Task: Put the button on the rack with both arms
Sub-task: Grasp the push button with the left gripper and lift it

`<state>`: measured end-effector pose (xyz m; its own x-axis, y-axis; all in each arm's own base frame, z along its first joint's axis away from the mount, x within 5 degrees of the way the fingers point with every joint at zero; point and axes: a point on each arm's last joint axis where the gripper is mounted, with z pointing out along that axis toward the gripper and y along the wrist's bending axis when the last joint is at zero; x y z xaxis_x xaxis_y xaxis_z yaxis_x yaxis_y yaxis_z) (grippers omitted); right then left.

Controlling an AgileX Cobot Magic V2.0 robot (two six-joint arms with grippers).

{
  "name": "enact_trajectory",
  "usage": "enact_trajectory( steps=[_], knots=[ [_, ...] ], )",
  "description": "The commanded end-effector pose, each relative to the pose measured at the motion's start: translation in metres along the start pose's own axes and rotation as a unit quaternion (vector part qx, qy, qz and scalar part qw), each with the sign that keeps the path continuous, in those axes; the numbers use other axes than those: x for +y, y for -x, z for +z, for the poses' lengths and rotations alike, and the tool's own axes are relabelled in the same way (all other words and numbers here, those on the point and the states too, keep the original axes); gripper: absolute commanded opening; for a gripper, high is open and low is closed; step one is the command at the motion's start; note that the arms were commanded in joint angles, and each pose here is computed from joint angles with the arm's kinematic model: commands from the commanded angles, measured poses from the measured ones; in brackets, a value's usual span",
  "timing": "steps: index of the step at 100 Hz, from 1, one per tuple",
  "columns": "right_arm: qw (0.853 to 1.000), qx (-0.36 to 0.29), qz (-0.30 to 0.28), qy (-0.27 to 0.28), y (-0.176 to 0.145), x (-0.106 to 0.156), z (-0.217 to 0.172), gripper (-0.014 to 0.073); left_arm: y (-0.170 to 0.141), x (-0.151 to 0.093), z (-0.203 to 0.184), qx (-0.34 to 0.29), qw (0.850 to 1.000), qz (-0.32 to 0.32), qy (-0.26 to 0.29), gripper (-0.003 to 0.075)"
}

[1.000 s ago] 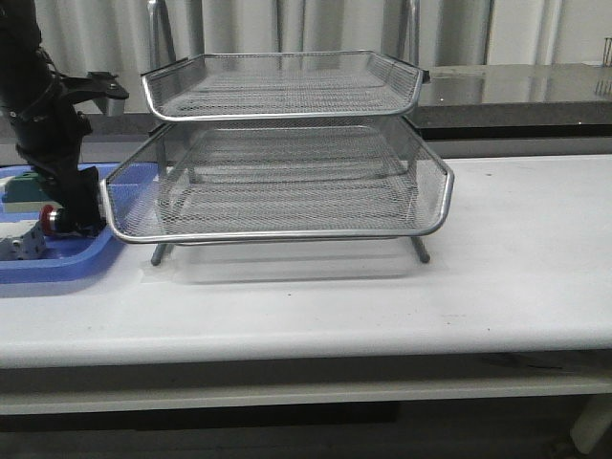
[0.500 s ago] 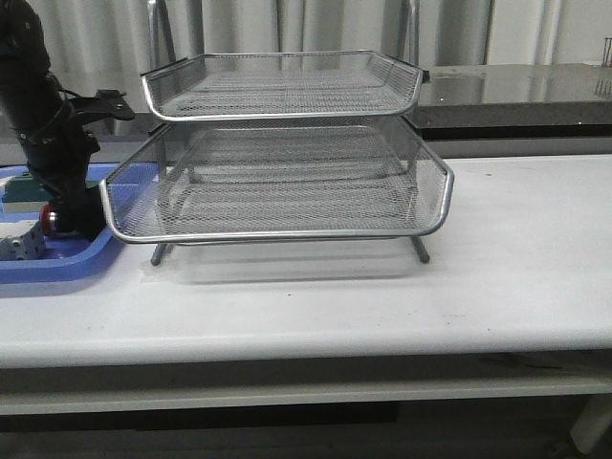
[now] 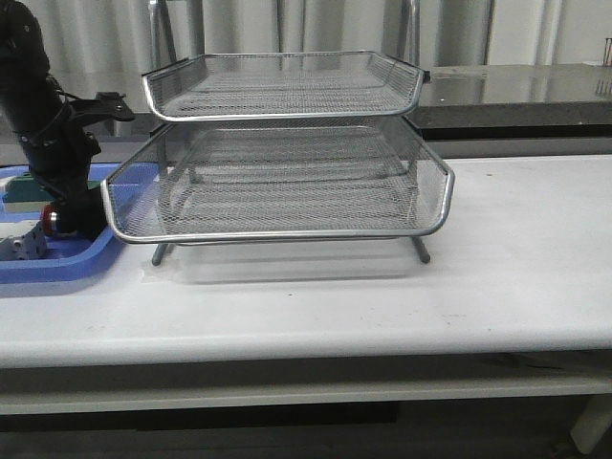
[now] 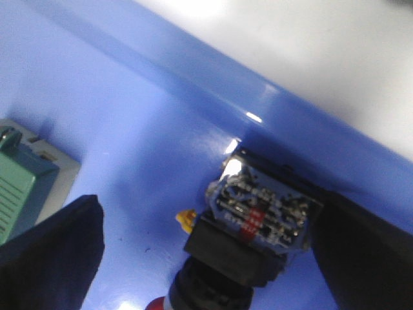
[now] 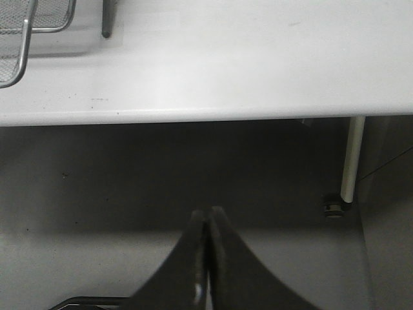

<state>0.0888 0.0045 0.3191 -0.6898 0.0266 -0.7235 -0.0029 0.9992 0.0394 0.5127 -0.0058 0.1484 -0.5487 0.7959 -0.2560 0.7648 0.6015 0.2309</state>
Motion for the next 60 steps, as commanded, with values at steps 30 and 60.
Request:
enact_trajectory(
  steps=[30, 60],
  knots=[
    [0.999, -0.036, -0.002, -0.005, 0.010, -0.001, -0.006, -0.0071, 0.010, 0.003, -0.026, -0.022, 1.000, -0.001, 0.011, 0.0171],
    [0.999, -0.036, -0.002, -0.005, 0.010, -0.001, -0.006, -0.0071, 0.015, 0.005, -0.041, -0.016, 1.000, -0.004, -0.004, -0.0020]
  ],
)
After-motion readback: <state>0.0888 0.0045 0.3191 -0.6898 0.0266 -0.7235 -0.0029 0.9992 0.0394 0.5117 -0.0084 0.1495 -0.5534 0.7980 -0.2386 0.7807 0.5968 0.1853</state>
